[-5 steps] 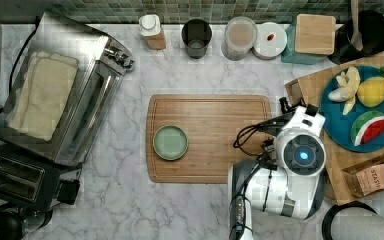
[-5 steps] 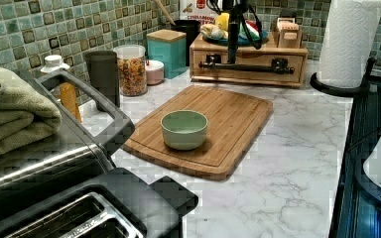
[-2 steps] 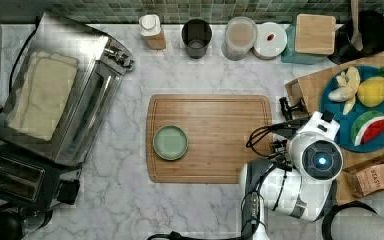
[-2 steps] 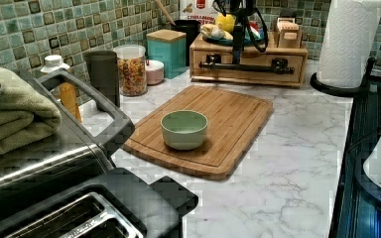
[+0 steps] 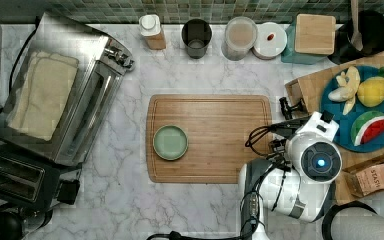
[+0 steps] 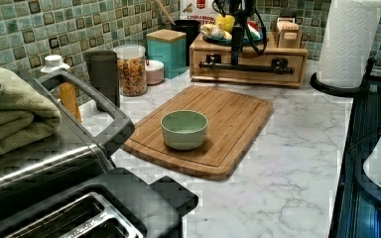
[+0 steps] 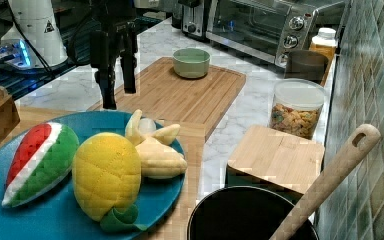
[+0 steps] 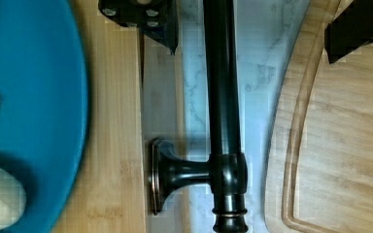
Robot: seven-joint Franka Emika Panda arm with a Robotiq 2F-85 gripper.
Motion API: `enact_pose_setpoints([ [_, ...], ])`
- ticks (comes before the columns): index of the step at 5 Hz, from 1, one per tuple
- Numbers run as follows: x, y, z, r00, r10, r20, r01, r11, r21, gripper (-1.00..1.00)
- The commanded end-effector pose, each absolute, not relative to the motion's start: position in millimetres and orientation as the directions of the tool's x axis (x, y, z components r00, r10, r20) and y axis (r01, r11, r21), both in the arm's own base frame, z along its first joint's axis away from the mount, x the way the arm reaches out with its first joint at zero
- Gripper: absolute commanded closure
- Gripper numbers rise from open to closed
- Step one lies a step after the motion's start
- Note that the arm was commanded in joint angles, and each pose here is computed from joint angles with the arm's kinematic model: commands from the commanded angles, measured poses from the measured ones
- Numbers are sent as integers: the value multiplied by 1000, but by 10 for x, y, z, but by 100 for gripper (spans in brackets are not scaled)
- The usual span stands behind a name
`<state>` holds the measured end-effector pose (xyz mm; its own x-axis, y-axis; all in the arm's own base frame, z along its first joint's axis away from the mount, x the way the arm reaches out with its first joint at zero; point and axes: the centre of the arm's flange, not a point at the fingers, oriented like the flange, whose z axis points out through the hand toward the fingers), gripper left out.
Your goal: Open the drawer.
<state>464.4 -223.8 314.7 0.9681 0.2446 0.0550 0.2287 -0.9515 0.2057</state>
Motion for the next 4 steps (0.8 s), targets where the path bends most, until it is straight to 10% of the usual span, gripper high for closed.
enact_pose_setpoints([
  [1, 4582, -2585, 2754, 958, 272, 88, 254, -951, 173, -100],
  [4, 4426, -2485, 2573, 975, 201, 99, 182, -968, 173, -100],
])
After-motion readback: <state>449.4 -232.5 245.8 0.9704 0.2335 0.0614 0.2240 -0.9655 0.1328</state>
